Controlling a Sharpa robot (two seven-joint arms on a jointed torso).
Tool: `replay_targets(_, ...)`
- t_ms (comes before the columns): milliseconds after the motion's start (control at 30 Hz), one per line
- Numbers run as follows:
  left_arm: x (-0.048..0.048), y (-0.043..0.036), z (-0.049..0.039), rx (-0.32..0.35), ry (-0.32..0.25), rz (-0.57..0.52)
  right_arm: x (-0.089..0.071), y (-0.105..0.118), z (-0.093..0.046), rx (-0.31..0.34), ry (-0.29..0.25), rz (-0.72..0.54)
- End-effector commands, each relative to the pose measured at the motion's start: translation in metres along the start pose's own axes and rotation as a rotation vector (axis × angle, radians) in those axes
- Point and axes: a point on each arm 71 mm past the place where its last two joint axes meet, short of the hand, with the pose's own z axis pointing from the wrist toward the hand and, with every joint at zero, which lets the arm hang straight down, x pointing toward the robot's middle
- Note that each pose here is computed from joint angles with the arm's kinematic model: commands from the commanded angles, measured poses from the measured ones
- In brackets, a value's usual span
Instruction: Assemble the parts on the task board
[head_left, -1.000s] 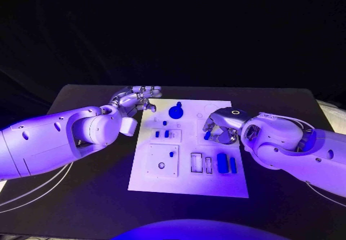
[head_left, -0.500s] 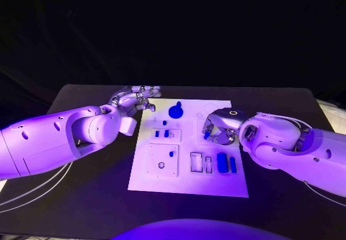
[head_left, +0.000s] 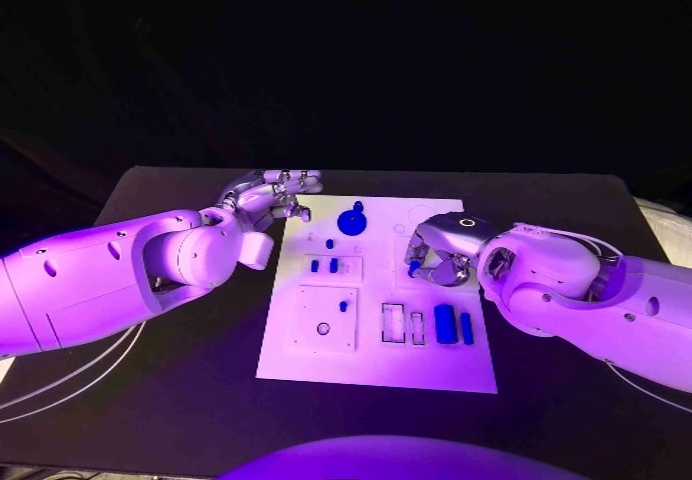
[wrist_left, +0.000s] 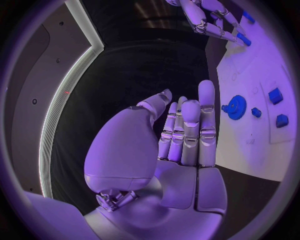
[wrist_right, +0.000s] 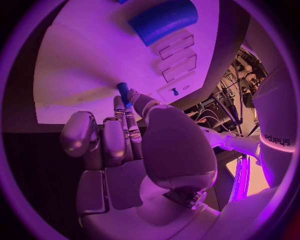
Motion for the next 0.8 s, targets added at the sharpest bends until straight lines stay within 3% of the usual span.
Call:
replay_targets(33, 0.0011, 0.0000, 0.0002, 0.002, 0.017, -0.005, -0.008, 0.004, -0.006, -0.007, -0.077, 0.023)
replay_targets(267, -0.0002, 0.0001, 0.0004, 0.002, 0.014, -0.004, -0.023, 0.022, -0.019, -0.055, -0.123, 0.083)
replay_targets(467, 0.0005, 0.0004, 0.0006, 0.002, 0.016, -0.005, -0.026, 0.045, -0.019, -0.124, -0.128, 0.131)
replay_targets(800, 0.0030, 0.0011, 0.0017, 0.002, 0.023, -0.007, -0.004, 0.096, -0.002, -0.267, -0.075, 0.199)
